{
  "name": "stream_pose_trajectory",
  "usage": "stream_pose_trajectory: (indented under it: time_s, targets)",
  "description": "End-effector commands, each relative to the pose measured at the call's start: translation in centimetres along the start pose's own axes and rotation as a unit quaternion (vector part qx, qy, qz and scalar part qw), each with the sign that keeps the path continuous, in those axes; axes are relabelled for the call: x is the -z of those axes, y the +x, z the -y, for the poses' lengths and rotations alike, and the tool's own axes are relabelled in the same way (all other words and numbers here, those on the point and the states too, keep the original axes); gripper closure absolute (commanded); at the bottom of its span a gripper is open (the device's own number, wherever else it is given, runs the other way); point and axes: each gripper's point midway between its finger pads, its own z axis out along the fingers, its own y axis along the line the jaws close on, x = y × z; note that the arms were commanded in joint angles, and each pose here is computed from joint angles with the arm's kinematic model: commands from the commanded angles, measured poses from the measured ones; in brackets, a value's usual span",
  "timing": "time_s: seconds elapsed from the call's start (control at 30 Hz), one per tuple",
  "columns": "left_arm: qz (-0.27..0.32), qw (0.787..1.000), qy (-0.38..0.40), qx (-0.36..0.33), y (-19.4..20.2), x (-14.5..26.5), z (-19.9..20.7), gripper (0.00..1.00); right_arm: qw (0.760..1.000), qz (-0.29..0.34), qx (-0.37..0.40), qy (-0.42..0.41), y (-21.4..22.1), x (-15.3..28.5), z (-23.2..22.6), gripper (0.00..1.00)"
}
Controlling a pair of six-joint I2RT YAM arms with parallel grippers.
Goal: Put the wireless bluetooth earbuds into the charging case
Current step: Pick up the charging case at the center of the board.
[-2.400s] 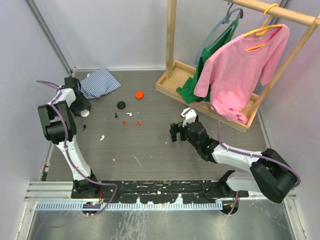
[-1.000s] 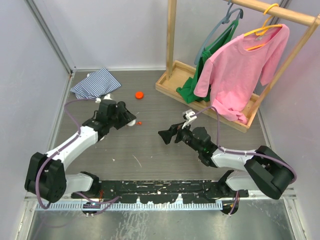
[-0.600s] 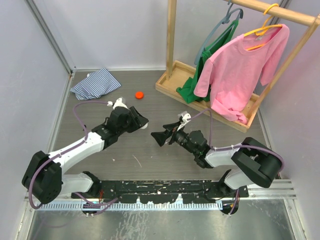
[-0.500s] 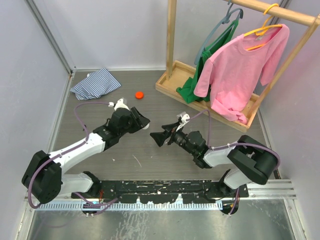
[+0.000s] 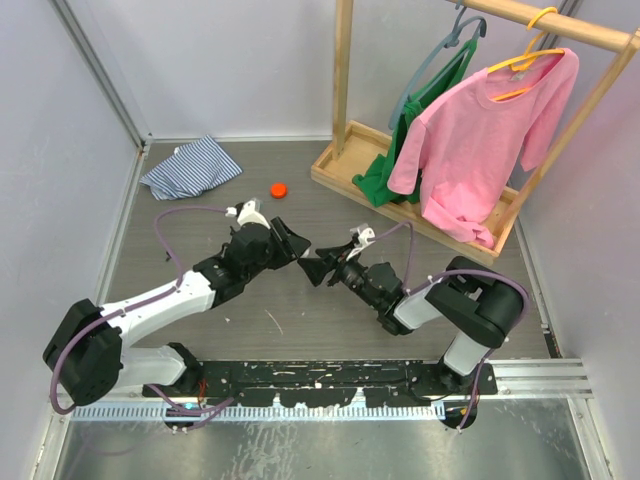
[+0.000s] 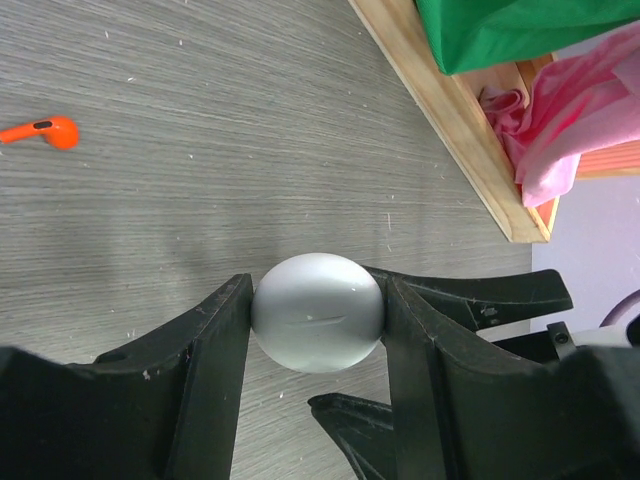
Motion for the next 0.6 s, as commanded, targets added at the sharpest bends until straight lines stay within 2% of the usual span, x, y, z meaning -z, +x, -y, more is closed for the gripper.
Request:
stream_pose_trajectory:
  time_s: [0.0, 0.23, 0.43, 0.57]
  targets:
    - [0.034, 0.999, 0.027, 0.010, -1.25, 0.11, 1.68, 0.50, 0.997, 0.071, -0.005, -0.025, -3.68, -1.33, -1.75, 0.29]
    - [0.031, 0.999, 0.033, 0.010, -0.93, 0.23, 2.04, 0.50, 0.997, 0.071, -0.004, -0.023, -3.49, -1.69, -1.57, 0.41]
    - [0.035, 0.999, 0.038, 0.010, -1.16, 0.53, 2.32, 0.49, 0.997, 0.065, -0.003, -0.032, -3.20, -1.60, -1.83, 0.57]
    - [0.037, 0.998, 0.043, 0.001, -1.35, 0.87, 2.48, 0.45, 0.997, 0.064, -0.003, -0.038, -3.28, -1.32, -2.09, 0.68]
